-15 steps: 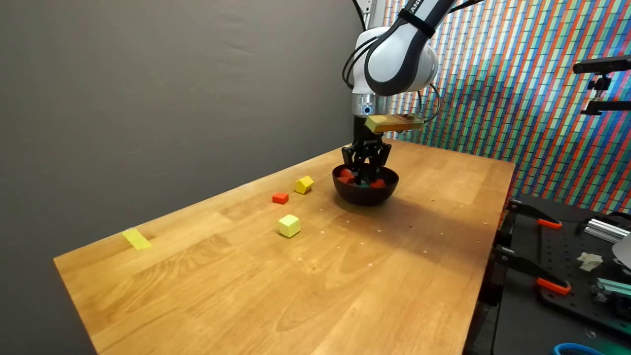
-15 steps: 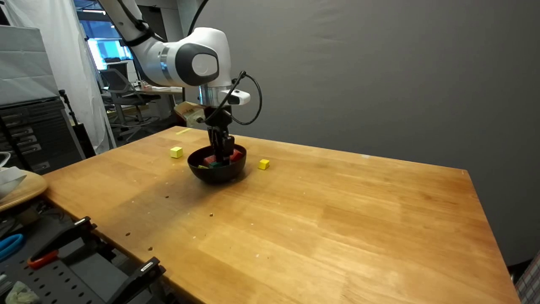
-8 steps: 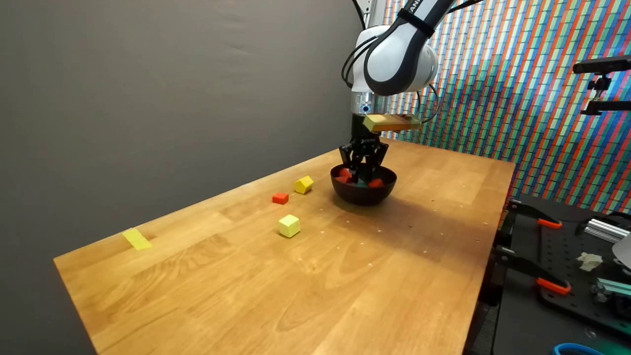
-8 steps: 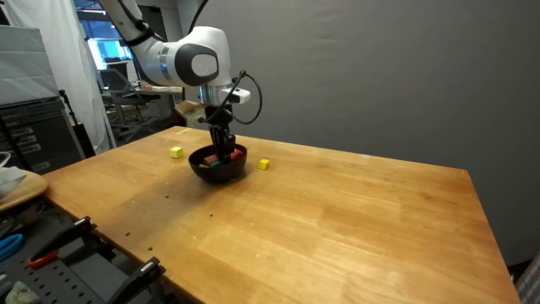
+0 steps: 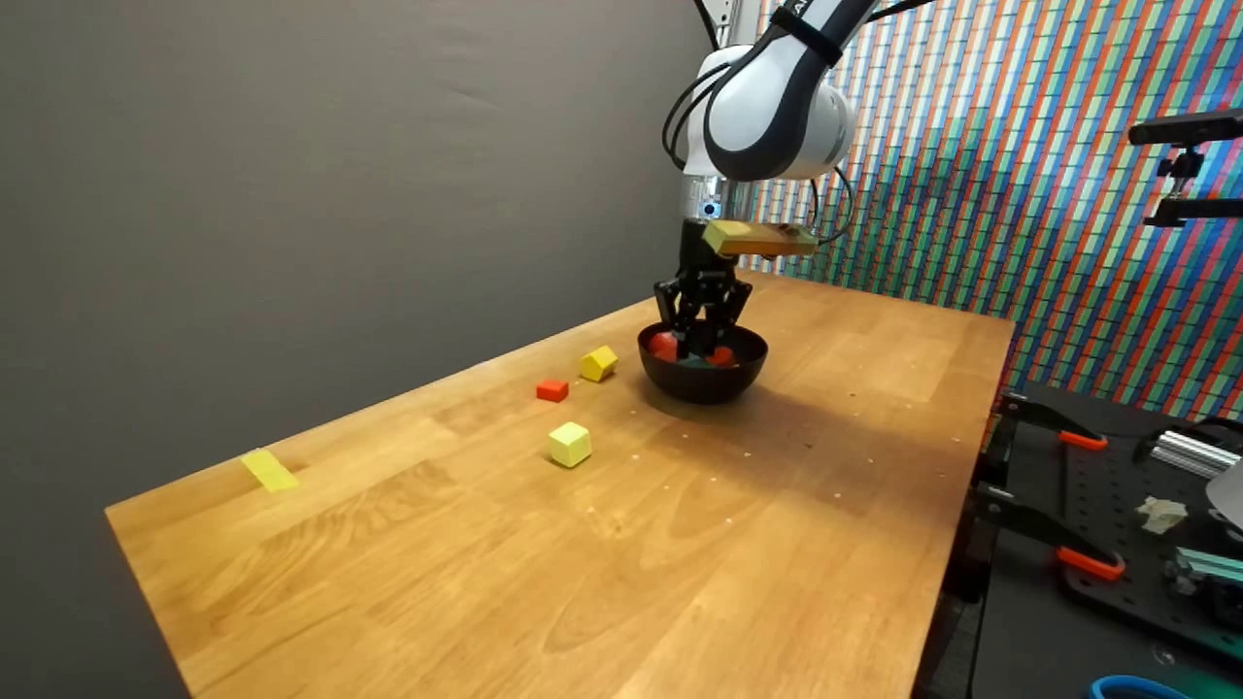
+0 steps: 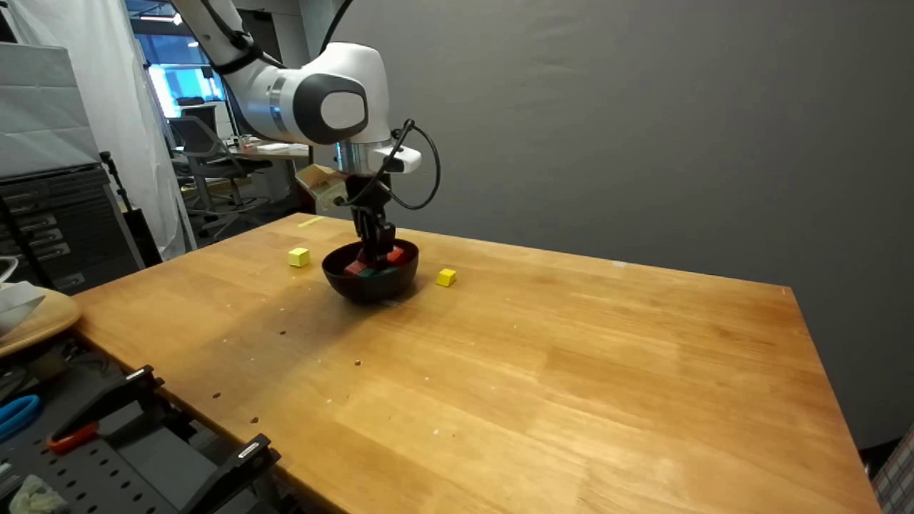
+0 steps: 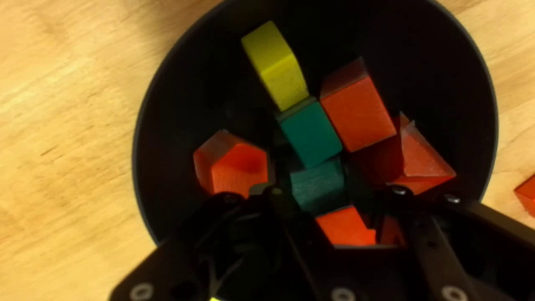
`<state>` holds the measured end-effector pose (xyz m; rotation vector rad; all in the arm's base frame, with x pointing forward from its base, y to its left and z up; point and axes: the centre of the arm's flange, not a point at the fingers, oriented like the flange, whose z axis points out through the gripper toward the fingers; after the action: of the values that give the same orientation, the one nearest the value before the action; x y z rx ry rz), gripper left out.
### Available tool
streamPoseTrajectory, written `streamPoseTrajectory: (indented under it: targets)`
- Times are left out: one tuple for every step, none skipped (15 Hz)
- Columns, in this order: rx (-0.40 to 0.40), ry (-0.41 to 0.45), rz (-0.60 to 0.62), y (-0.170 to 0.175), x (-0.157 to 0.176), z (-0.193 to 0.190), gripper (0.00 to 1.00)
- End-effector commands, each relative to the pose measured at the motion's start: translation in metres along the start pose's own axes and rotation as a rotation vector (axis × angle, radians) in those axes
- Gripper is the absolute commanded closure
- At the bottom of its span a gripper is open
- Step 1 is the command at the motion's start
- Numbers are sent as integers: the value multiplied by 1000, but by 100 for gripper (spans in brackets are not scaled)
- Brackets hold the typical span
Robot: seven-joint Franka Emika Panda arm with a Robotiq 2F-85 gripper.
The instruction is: Remove the cubes from the bowl
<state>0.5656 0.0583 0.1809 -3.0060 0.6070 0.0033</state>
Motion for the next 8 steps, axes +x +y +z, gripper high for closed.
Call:
streamPoseTrajectory:
  targets:
    - [38, -16, -7, -8, 6, 10, 58]
    - [38, -27, -3, -7, 4, 15, 57]
    - [31, -29, 1, -6, 4, 18, 58]
    - [24, -34, 5, -4, 4, 21, 57]
    - [17, -40, 9, -2, 3, 26, 58]
    - [14, -45, 11, -1, 4, 29, 58]
    - [13, -46, 12, -2, 4, 30, 58]
    - [10, -50, 12, -1, 4, 32, 58]
